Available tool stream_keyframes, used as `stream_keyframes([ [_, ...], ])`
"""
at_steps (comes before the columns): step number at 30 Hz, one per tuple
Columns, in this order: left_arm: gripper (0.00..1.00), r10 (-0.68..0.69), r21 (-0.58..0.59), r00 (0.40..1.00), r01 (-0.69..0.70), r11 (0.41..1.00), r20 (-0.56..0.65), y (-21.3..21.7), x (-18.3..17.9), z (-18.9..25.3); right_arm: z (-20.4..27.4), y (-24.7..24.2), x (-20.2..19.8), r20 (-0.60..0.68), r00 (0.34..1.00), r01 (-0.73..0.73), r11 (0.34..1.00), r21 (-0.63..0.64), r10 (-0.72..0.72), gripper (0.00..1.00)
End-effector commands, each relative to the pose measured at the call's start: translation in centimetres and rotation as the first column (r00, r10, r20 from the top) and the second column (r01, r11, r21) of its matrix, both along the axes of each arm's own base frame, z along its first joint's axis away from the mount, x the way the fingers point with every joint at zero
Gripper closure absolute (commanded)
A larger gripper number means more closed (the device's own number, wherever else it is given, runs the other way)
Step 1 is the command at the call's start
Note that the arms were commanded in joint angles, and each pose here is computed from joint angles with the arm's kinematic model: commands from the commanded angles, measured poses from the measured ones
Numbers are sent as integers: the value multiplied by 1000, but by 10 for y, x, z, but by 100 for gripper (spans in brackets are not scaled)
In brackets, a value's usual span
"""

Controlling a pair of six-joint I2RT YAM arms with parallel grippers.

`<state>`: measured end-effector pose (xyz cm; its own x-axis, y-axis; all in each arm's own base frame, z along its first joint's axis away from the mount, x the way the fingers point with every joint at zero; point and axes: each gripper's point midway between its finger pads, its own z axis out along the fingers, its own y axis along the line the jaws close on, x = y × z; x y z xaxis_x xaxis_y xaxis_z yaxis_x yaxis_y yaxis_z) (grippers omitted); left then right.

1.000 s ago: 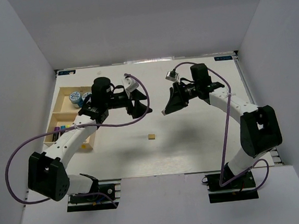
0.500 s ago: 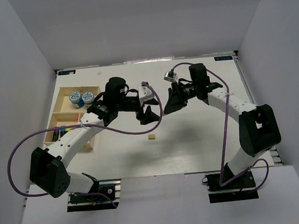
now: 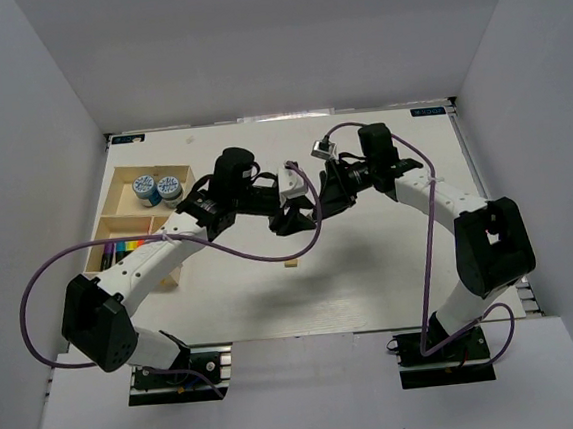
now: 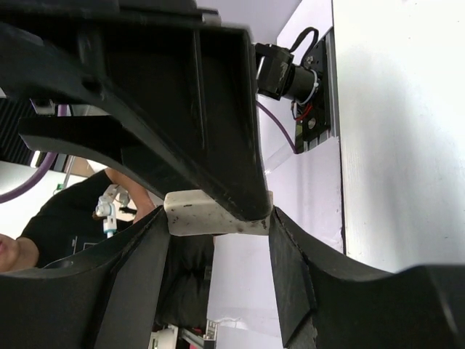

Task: Sort the stationery into containers
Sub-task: Pick up the stationery from the center of the board, then place the stationery in the storage box.

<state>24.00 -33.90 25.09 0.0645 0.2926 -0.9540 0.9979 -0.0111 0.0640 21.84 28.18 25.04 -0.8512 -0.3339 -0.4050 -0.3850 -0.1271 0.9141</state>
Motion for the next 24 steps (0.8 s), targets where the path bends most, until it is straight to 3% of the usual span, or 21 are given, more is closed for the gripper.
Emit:
stream_keyframes([
  [1,45,2,-8,999,-2,1000,38,-2,1,13,10,-2,-7,14,998,-67,997,46,66,52],
  [8,75,23,5,999,-23,1000,40,-1,1,10,10,-2,-7,12,998,-63,997,42,62,45],
  [11,93,65,21,998,-65,998,26,2,5,5,10,-3,-6,2,999,-53,998,35,53,23],
  [12,96,71,21,997,-71,997,29,4,4,6,12,-3,-5,22,999,-49,998,41,48,14],
  [13,98,98,24,995,-98,995,18,8,7,5,12,-4,-4,30,999,-38,998,41,37,12],
  [18,100,286,54,958,-284,957,-33,38,20,-1,11,-29,22,54,993,101,994,27,-103,11],
  [19,100,361,84,929,-354,931,-83,48,25,-5,4,-31,33,125,980,155,988,23,-156,11],
  [21,100,522,133,849,-510,850,-79,77,47,-11,-7,-47,46,135,955,273,960,-66,-263,11],
  [22,100,580,198,811,-557,807,-81,92,52,-22,-29,-54,66,311,897,371,917,-146,-313,11],
  [24,100,705,283,709,-670,686,-32,126,78,-28,-41,-69,76,430,843,461,845,-271,-322,11],
])
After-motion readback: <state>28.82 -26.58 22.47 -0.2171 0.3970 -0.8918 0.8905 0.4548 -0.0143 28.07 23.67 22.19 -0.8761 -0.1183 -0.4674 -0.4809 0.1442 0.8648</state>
